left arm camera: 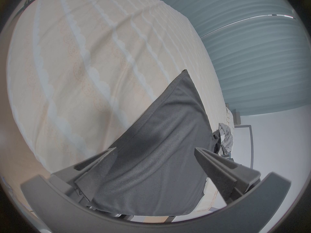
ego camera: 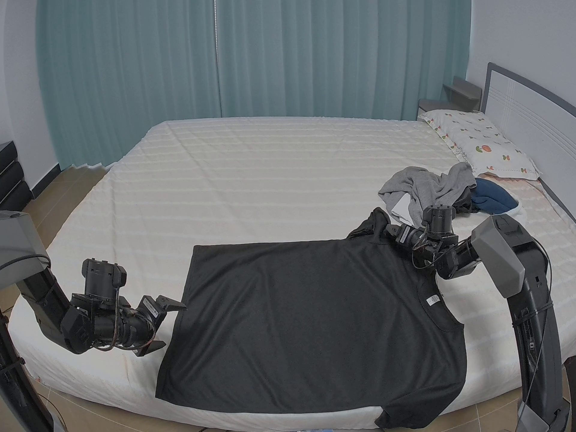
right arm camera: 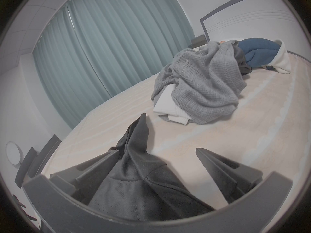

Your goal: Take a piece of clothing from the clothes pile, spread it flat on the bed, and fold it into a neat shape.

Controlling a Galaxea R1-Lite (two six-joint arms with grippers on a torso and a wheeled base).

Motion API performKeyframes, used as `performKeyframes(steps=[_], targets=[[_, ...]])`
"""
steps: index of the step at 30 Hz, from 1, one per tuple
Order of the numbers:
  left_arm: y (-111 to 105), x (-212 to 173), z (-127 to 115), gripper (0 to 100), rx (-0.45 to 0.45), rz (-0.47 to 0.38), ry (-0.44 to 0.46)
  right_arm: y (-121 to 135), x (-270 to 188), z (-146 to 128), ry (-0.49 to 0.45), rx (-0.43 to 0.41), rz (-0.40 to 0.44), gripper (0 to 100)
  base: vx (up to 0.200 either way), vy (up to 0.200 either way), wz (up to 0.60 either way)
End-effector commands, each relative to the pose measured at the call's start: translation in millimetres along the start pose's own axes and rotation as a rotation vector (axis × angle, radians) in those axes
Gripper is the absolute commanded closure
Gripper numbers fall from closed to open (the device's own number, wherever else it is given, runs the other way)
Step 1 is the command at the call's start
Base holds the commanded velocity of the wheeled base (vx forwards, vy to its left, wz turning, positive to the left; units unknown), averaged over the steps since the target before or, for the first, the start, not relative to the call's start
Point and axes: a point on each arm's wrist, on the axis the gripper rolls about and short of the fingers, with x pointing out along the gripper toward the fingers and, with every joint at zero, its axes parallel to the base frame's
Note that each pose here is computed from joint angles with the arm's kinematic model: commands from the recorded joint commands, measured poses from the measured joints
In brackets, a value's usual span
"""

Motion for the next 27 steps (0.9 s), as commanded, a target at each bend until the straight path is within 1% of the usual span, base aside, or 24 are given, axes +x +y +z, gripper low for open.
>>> performKeyframes(steps=[1, 5, 12, 17, 20, 21, 27], targets=[[0.2, 0.3, -0.1, 0, 0.0, 0.001, 0.001, -1.6, 4.8, -10.4, 0.016, -0.006, -0.003, 100, 0.0, 0.0, 0.0], [0.4, 0.1, 0.2, 0, -0.001, 0.001, 0.0, -5.7, 5.1, -7.7, 0.004, -0.003, -0.006, 100, 0.0, 0.0, 0.0], [0.4, 0.1, 0.2, 0, -0.001, 0.001, 0.0, -17.1, 5.1, 9.9, -0.041, 0.012, -0.019, 100, 0.0, 0.0, 0.0], [0.2, 0.3, -0.1, 0, 0.0, 0.001, 0.001, -20.9, 5.8, 9.6, -0.041, 0.019, -0.026, 100, 0.0, 0.0, 0.0], [0.2, 0.3, -0.1, 0, 0.0, 0.001, 0.001, -20.5, 7.1, 4.8, -0.031, 0.019, -0.026, 100, 0.0, 0.0, 0.0], [0.2, 0.3, -0.1, 0, 0.0, 0.001, 0.001, -20.5, 7.1, 4.8, -0.031, 0.018, -0.026, 0, 0.0, 0.0, 0.0], [-0.7, 0.4, 0.9, 0, -0.002, -0.003, -0.003, -20.3, 5.0, 8.7, -0.037, 0.032, -0.024, 0, 0.0, 0.0, 0.0]])
